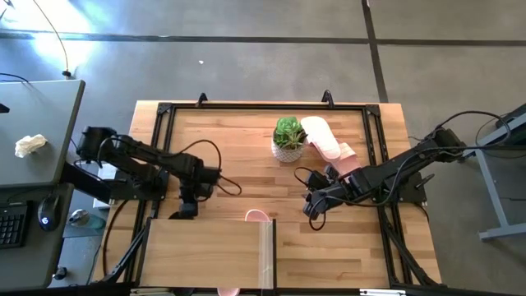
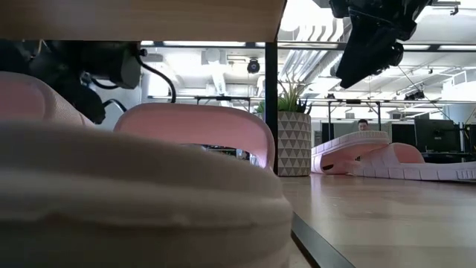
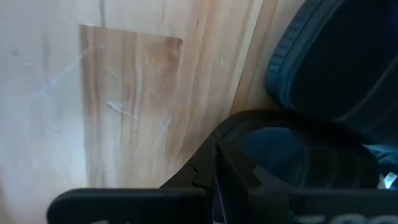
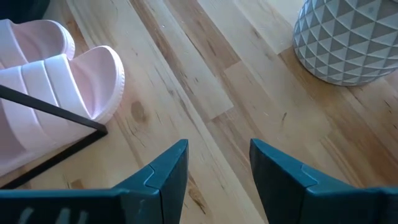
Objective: Pick and place slides into the shelf
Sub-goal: Adjust the slides under the shelf
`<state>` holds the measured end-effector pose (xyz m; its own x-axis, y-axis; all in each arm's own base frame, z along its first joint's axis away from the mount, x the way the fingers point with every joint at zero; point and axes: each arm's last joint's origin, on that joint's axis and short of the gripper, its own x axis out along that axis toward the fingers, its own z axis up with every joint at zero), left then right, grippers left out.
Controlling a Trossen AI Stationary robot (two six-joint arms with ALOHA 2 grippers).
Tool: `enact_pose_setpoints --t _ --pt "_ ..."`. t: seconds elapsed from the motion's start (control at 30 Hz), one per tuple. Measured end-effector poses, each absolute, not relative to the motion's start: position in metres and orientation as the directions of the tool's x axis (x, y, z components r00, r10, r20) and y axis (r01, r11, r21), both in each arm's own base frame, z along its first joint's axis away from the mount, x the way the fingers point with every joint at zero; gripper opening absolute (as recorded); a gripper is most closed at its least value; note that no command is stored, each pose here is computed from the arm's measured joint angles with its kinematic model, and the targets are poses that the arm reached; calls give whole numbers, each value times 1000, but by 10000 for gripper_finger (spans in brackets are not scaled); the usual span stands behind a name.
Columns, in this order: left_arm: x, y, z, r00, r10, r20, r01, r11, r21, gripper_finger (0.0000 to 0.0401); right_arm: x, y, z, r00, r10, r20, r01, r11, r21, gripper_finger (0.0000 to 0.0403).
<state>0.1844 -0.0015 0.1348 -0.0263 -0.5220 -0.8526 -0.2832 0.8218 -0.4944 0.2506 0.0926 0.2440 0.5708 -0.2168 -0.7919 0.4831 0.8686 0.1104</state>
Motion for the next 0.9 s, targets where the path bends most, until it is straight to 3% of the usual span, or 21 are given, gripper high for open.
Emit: enact_pose_setpoints --t 0.73,0.9 --pt "176 -4 127 -181 -449 -875 -404 845 -350 0 250 93 244 567 -195 -801 473 872 122 161" --pt "181 -3 127 -126 -448 -885 -382 845 -373 0 250 93 244 566 -195 -801 473 873 122 161"
